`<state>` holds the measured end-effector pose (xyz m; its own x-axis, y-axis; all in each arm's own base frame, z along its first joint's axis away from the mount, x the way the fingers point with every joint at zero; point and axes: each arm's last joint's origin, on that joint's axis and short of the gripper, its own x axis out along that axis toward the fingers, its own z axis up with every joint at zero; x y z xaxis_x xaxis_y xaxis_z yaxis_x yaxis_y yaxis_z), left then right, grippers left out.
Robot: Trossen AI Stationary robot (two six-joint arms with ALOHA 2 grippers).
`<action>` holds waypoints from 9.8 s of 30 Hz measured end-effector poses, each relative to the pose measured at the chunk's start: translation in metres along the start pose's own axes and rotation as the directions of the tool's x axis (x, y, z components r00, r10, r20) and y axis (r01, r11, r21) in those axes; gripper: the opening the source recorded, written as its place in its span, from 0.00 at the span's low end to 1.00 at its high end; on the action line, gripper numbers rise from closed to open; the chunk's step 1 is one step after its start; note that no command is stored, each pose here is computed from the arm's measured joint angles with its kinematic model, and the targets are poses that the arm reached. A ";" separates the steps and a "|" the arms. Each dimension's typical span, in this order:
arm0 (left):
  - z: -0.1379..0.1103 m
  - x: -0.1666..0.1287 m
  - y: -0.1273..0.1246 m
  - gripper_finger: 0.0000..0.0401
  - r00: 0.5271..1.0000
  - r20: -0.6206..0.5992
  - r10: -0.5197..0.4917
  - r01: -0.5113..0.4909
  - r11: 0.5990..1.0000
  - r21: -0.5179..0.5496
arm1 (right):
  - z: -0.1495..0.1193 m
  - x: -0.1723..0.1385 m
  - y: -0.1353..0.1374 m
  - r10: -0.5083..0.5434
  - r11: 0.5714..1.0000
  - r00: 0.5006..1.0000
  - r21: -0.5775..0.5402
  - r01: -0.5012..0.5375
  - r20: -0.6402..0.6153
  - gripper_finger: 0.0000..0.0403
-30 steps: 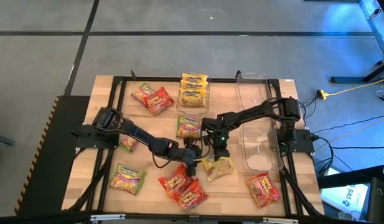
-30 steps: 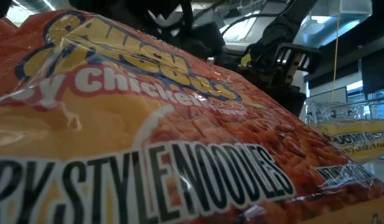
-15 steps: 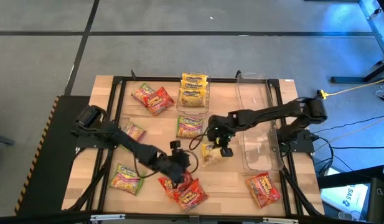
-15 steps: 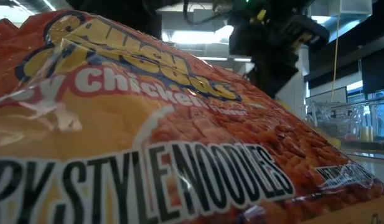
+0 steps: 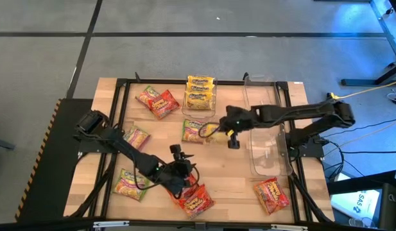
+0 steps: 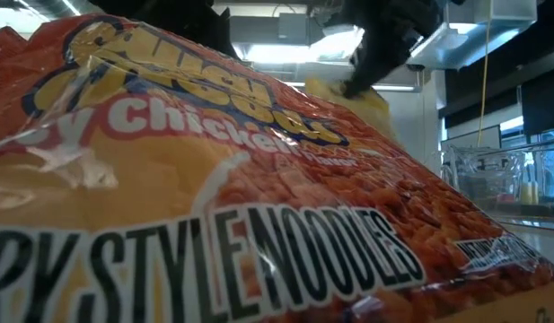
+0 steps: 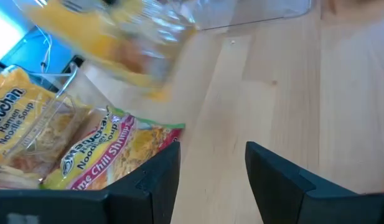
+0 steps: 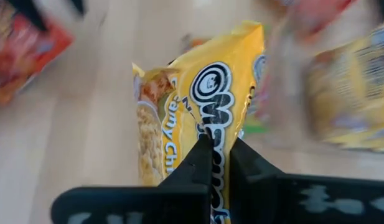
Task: Sort Maruchan noodles
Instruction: Put the yellow noodle pack into the top left transparent bin, then put the green noodle pack into the top right transparent bin
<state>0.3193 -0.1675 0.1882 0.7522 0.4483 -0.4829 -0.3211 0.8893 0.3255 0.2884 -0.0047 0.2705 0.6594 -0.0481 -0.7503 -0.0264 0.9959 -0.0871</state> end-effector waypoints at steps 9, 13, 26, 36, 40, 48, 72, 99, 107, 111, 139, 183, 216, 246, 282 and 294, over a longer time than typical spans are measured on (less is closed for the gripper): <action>0.000 0.000 0.000 0.43 1.000 -0.002 -0.011 0.011 1.000 -0.005 | 0.033 -0.027 -0.034 -0.169 0.985 0.974 0.011 0.169 0.152 0.00; 0.000 0.000 0.000 0.43 1.000 -0.001 -0.011 0.011 1.000 -0.006 | 0.039 -0.033 -0.054 -0.231 0.973 0.950 0.038 0.228 0.211 0.00; 0.001 0.004 0.002 0.43 1.000 -0.004 0.002 -0.002 1.000 -0.009 | 0.042 0.000 -0.109 -0.318 0.946 0.906 0.025 0.324 0.280 0.00; 0.002 0.010 0.008 0.43 1.000 -0.015 0.017 -0.017 1.000 -0.018 | 0.025 0.056 -0.126 -0.303 0.951 0.939 -0.019 0.310 0.160 0.00; 0.002 0.011 0.009 0.43 1.000 -0.017 0.020 -0.020 1.000 -0.019 | 0.022 0.073 -0.127 -0.294 0.952 0.945 -0.039 0.302 0.143 0.00; 0.003 0.017 0.014 0.43 0.999 -0.026 0.037 -0.038 0.999 -0.027 | 0.012 0.098 -0.128 -0.262 0.962 0.960 -0.047 0.268 0.100 0.00; 0.004 0.019 0.017 0.43 0.998 -0.031 0.046 -0.046 0.999 -0.005 | 0.007 0.109 -0.125 -0.212 0.975 0.975 -0.054 0.216 0.069 0.36; 0.009 0.076 0.076 0.43 0.979 -0.136 0.153 -0.199 0.860 -0.470 | -0.057 -0.025 0.092 0.087 0.995 0.995 -0.037 -0.089 -0.048 0.43; 0.002 0.105 0.108 0.43 0.964 -0.233 0.125 -0.239 0.787 -0.568 | -0.087 -0.007 0.106 0.096 0.995 0.995 -0.031 -0.097 -0.036 0.43; -0.013 0.120 0.108 0.43 0.950 -0.298 0.094 -0.254 0.786 -0.563 | -0.085 -0.007 0.106 0.088 0.995 0.996 -0.053 -0.088 -0.018 0.43; 0.012 0.046 0.031 0.43 0.972 -0.095 -0.213 0.198 0.969 -0.146 | -0.053 0.020 0.073 -0.027 0.957 0.976 0.287 -0.037 0.215 0.60; -0.028 0.082 0.004 0.43 0.963 -0.190 -0.189 0.167 0.978 -0.126 | -0.066 0.130 0.028 0.490 0.642 0.847 0.571 -0.511 0.208 0.73; -0.024 0.088 0.011 0.43 0.968 -0.172 -0.183 0.150 0.970 -0.189 | -0.073 0.145 0.035 0.292 0.747 0.941 0.575 -0.335 0.170 0.48; -0.013 0.033 0.011 0.43 0.974 -0.192 -0.118 0.119 0.993 -0.008 | -0.050 0.100 0.030 0.265 0.924 0.930 0.209 -0.320 0.253 0.30; -0.011 0.033 0.011 0.43 0.980 -0.171 -0.101 0.100 0.995 -0.013 | -0.084 -0.098 -0.150 -0.591 0.800 0.758 -0.083 0.594 -0.275 0.31; -0.009 0.043 0.021 0.43 0.981 -0.182 -0.075 0.074 0.997 -0.009 | -0.123 -0.063 -0.200 -0.423 0.905 0.794 -0.168 0.390 -0.437 0.31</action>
<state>0.3396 -0.1293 0.1666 0.6572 0.3894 -0.6454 -0.2697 0.9210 0.2810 0.1599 -0.2104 0.2541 0.2059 -0.4931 -0.8453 0.1069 0.8699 -0.4815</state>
